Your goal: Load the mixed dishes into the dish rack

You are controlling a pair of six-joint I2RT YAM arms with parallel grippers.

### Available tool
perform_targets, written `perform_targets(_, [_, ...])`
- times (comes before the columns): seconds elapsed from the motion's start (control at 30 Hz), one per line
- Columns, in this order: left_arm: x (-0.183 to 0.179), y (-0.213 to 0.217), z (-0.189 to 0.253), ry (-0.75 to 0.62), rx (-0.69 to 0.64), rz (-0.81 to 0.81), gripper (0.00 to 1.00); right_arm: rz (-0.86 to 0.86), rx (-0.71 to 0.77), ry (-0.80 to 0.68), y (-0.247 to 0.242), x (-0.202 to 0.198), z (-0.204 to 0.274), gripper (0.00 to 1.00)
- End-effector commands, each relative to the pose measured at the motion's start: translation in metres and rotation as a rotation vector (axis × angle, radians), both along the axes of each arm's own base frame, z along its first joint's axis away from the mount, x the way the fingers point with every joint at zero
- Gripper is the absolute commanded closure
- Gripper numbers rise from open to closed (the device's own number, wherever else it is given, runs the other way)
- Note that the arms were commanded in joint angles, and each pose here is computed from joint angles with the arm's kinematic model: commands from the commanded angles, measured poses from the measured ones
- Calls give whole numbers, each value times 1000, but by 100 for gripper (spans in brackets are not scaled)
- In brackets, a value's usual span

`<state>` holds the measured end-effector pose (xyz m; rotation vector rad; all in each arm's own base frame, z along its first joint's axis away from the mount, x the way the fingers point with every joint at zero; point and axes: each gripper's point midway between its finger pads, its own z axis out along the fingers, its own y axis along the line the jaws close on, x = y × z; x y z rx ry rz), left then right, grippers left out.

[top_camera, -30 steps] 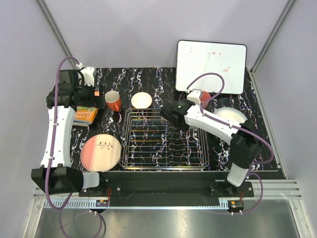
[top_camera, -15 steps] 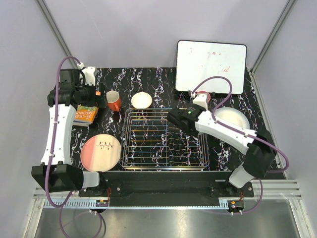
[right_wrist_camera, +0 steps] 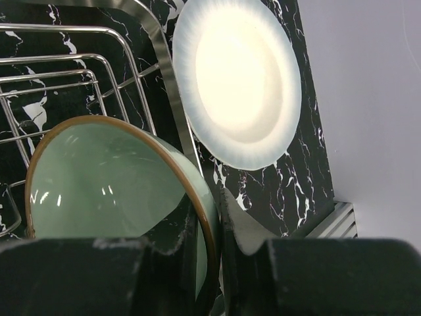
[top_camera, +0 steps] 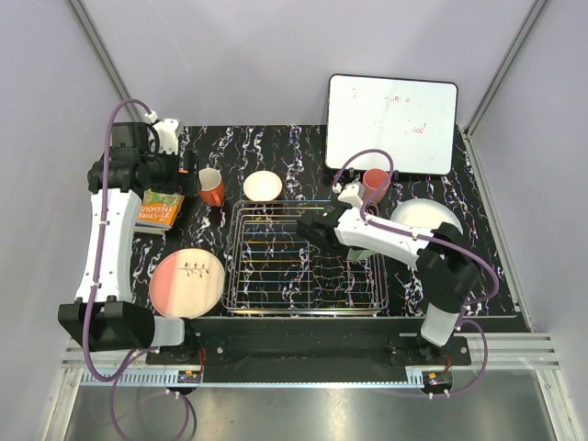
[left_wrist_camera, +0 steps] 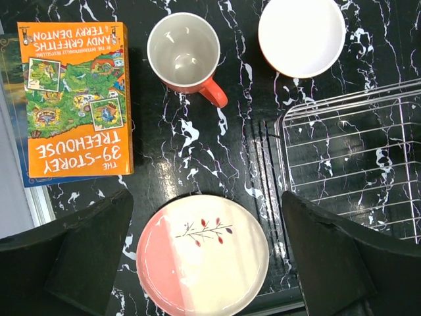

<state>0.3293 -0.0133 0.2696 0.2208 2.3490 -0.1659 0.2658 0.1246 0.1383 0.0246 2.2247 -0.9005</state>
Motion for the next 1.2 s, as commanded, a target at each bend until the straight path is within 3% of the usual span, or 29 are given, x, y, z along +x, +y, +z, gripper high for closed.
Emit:
perform_targets(0.0, [4,-6,9,-28,-14,-25,1,59,-282,137,-24,-21,23,100])
perform_targets(0.07, [4,-5,7,-22,-16,-22,1,101,-325,162,-12,-23,12,98])
perform_targets(0.23, [2,-4,3,-20,-5,-24,1,154,-398,212,7,-26,-8,67])
perform_targets(0.27, [2,-4,4,-24,-1,-24,1,157,-400,212,7,-27,-8,54])
perform_targets(0.47, [0,-3,3,-29,7,-27,1,155,-304,131,5,-26,20,19])
perform_targets(0.57, [1,-4,4,-32,1,-25,1,153,-222,86,7,-26,38,11])
perform_targets(0.67, [1,-4,5,-34,0,-24,1,154,-120,50,13,-25,59,13])
perform_targets(0.83, [3,-3,9,-48,4,-23,1,176,14,-27,36,-13,97,4])
perform_targets(1.03, [3,-3,12,-56,-1,-18,1,249,179,-184,109,43,145,0])
perform_targets(1.13, [-1,-3,13,-64,9,-21,1,302,325,-193,139,88,148,0])
perform_targets(1.17, [-2,-1,12,-65,20,-20,1,334,452,-153,153,96,150,0])
